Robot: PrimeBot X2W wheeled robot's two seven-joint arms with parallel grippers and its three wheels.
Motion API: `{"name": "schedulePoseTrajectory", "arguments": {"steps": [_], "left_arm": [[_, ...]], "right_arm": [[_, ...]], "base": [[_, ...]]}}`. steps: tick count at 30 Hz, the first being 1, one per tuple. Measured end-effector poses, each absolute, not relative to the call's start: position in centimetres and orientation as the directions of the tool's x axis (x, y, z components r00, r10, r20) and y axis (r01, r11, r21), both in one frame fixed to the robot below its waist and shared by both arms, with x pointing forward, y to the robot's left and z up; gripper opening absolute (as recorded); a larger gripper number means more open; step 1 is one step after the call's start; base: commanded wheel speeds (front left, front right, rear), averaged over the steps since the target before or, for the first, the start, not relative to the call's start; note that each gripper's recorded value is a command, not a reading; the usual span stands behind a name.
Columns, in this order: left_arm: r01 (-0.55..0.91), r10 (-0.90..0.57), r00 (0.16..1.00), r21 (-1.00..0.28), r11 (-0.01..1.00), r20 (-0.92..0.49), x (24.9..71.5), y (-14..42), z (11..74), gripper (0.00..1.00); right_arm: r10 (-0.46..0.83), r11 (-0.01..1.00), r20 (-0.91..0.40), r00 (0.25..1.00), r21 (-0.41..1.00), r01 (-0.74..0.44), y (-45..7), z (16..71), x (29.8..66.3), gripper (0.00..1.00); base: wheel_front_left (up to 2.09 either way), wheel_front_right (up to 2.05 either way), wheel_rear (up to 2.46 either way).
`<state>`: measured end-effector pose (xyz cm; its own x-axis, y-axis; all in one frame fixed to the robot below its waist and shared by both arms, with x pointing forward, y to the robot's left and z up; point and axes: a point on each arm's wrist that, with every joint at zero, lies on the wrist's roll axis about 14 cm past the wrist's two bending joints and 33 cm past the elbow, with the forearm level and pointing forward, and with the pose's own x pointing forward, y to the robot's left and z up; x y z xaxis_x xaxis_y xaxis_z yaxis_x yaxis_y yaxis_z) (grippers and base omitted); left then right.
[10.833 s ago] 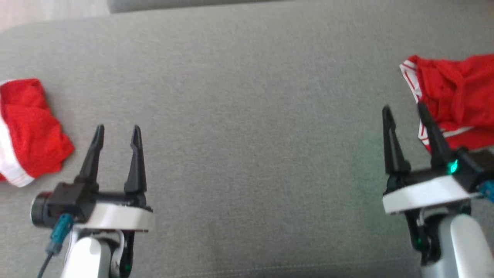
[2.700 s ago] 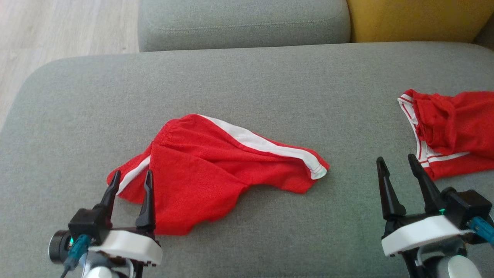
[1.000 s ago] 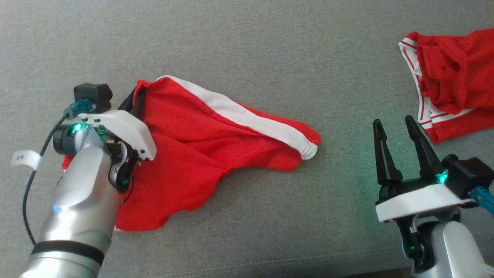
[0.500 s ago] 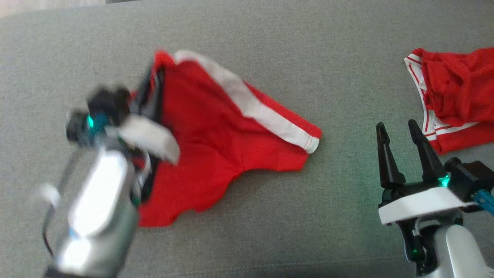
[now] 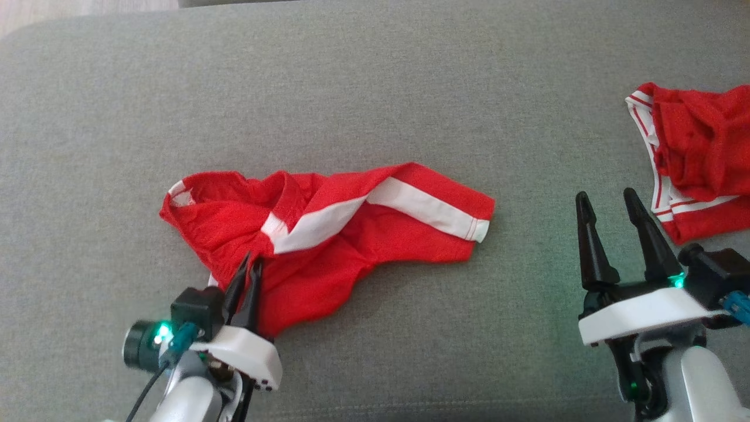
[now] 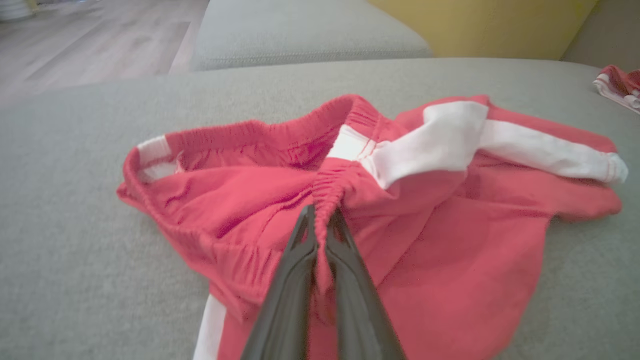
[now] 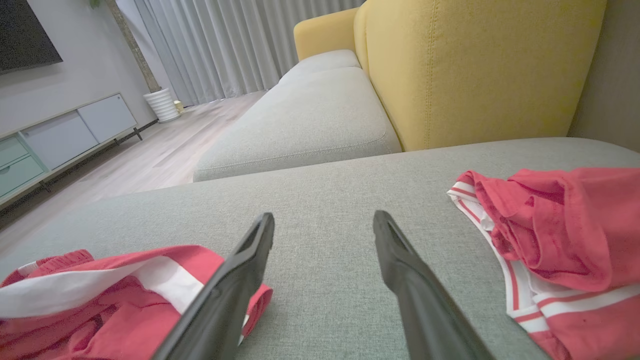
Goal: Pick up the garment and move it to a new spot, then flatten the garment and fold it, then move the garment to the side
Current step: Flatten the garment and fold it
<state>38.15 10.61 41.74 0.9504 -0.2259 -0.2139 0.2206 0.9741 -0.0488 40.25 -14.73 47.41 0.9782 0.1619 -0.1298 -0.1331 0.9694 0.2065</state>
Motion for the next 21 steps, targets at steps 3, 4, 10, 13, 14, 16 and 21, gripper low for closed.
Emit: {"name": "schedulePoseTrajectory", "arguments": {"steps": [3, 4, 10, 13, 14, 16, 21], "left_arm": [[0.2, -0.212, 0.942, -0.073, 0.977, -0.261, 37.3, 11.0, 40.4, 0.25], [0.197, -0.213, 0.938, -0.085, 0.977, -0.274, 37.1, 11.0, 40.1, 0.6], [0.185, -0.223, 0.932, -0.154, 0.971, -0.286, 35.9, 10.2, 39.9, 1.0], [0.163, -0.202, 0.95, -0.174, 0.971, -0.238, 36.1, 10.6, 41.4, 1.0], [0.157, -0.194, 0.956, -0.177, 0.972, -0.219, 36.1, 10.7, 42.0, 1.0], [0.142, -0.176, 0.967, -0.183, 0.973, -0.183, 36.1, 11.1, 43.2, 1.0], [0.121, -0.137, 0.988, -0.184, 0.975, -0.074, 36.3, 12.0, 46.7, 1.0]], "right_arm": [[0.163, 0.969, -0.126, 0.979, 0.206, -0.135, -14.7, 47.6, 40.2, 1.0], [0.162, 0.969, -0.122, 0.979, 0.205, -0.135, -14.7, 47.8, 40.2, 1.0], [0.158, 0.971, -0.098, 0.982, 0.198, -0.137, -14.9, 48.7, 39.6, 1.0], [0.159, 0.971, -0.091, 0.983, 0.193, -0.139, -14.9, 49.2, 39.1, 1.0], [0.159, 0.972, -0.087, 0.983, 0.189, -0.14, -14.9, 49.4, 38.9, 1.0], [0.161, 0.973, -0.082, 0.984, 0.183, -0.144, -14.9, 49.8, 38.7, 1.0], [0.166, 0.973, -0.053, 0.985, 0.169, -0.155, -14.7, 50.9, 38.6, 1.0]], "base": [[0.0, 0.0, 0.0], [0.0, 0.0, 0.0], [0.0, 0.0, 0.0], [0.0, 0.0, 0.0], [0.0, 0.0, 0.0], [0.0, 0.0, 0.0], [0.0, 0.0, 0.0]]}}
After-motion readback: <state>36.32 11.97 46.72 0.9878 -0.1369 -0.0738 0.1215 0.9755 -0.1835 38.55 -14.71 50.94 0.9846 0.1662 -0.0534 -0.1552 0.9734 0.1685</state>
